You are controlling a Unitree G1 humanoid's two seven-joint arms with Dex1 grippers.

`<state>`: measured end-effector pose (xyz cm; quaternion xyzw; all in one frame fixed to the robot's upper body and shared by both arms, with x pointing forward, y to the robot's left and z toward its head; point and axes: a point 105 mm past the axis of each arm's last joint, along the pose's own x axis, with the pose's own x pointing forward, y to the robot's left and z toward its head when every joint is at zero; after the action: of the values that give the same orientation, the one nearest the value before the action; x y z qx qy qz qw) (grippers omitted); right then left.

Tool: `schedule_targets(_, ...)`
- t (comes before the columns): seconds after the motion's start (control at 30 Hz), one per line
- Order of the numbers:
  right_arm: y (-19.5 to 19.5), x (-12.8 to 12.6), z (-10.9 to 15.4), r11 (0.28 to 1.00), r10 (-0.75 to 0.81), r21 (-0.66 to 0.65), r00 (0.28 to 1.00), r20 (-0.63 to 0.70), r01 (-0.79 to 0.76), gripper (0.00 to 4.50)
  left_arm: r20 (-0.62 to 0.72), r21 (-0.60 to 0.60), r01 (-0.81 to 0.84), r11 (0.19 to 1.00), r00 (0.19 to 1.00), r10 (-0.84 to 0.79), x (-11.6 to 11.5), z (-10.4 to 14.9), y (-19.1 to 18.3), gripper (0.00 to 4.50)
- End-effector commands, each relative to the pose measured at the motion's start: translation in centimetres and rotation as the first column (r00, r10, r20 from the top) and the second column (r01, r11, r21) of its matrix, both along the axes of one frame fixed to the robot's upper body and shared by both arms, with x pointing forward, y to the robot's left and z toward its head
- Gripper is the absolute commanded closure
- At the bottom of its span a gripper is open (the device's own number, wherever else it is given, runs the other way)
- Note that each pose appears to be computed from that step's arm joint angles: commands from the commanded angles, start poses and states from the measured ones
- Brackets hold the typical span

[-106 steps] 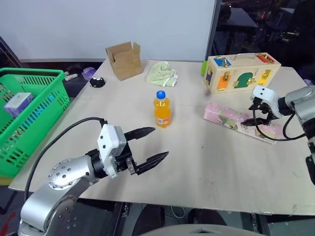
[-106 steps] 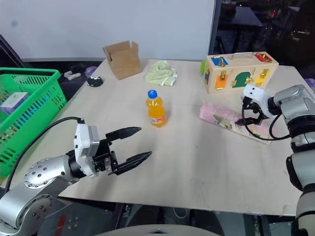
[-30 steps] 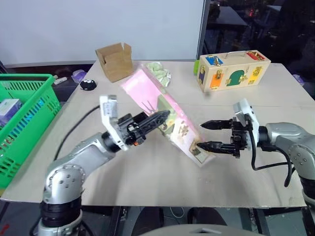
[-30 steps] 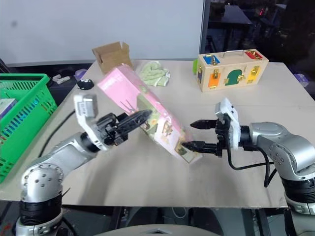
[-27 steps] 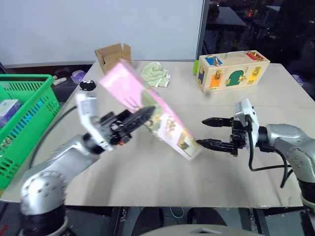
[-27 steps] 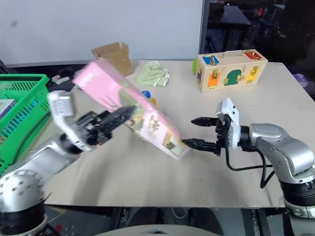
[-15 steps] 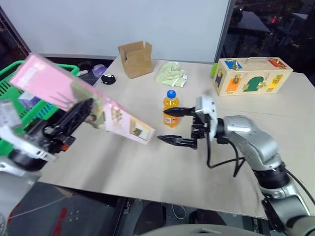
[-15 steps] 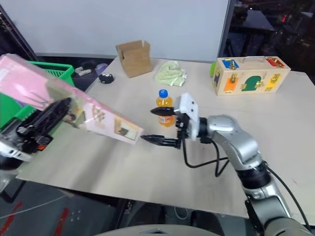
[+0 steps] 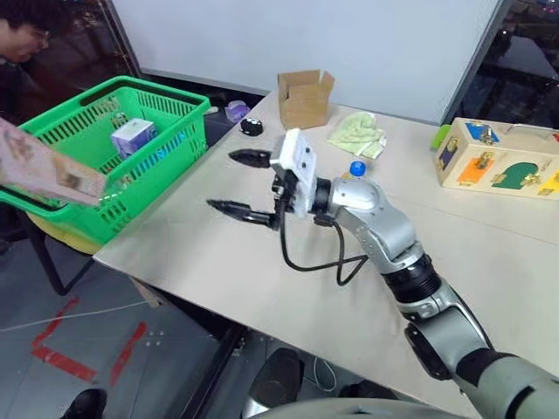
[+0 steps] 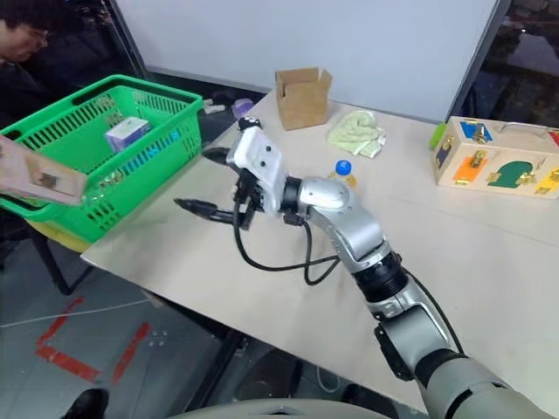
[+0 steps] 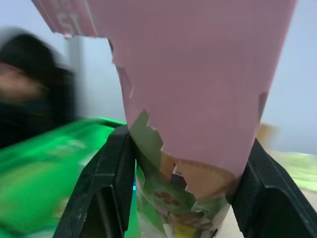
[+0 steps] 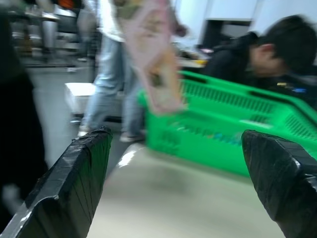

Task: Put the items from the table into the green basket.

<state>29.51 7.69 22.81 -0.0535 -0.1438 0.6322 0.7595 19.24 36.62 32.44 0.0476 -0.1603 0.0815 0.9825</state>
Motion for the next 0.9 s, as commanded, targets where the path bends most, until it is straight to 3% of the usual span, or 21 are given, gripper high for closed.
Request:
schedule_targets(0.03, 0.3, 0.5, 2.1, 0.995, -0.085, 0.056, 0.996, 0.014, 0.084, 0.06, 0.026, 0.119, -0.083, 0.989, 0.996, 0.080, 0.7, 2.6, 3.3, 2.06)
schedule_targets(0.13, 0.7, 0.6, 2.7, 0.989, -0.136, 0.054, 0.991, 0.002, 0.135, 0.06, 0.002, 0.170, -0.134, 0.976, 0.991, 0.136, 2.1, 3.5, 6.3, 2.06)
schedule_targets(0.3, 0.4, 0.8, 3.5, 0.981, -0.187, 0.038, 0.981, -0.052, 0.189, 0.06, -0.002, 0.230, -0.114, 0.966, 0.993, 0.118, 4.5, 5.1, 7.9, 2.06)
schedule_targets(0.47, -0.6, 0.4, 3.5, 0.981, -0.194, -0.013, 0.978, -0.072, 0.193, 0.06, 0.016, 0.182, -0.063, 0.981, 0.998, 0.061, 7.1, 5.9, 9.2, 2.06)
schedule_targets(0.6, -1.2, 0.5, 3.4, 0.979, -0.205, -0.018, 0.975, -0.083, 0.205, 0.06, -0.003, 0.137, -0.071, 0.988, 0.997, 0.072, 8.8, 5.0, 10.1, 2.06)
schedule_targets(0.73, -1.4, 0.1, 3.6, 0.983, -0.181, -0.011, 0.982, -0.059, 0.181, 0.06, -0.116, 0.108, -0.159, 0.981, 0.978, 0.171, 9.8, 0.9, 12.1, 2.06)
schedule_targets(0.77, -1.4, -0.1, 3.7, 0.985, -0.173, -0.009, 0.983, -0.053, 0.173, 0.00, -0.142, 0.102, -0.194, 0.976, 0.968, 0.207, 9.7, -0.2, 12.7, 1.63)
schedule_targets(0.8, -1.4, -0.3, 3.9, 0.987, -0.162, -0.001, 0.986, -0.038, 0.162, 0.00, -0.151, 0.077, -0.240, 0.968, 0.957, 0.249, 9.4, -1.0, 13.5, 1.52)
schedule_targets(0.9, -1.7, -0.8, 4.4, 0.990, -0.139, 0.021, 0.989, -0.039, 0.140, 0.00, -0.120, 0.038, -0.259, 0.965, 0.958, 0.262, 8.7, -1.2, 14.1, 0.44)
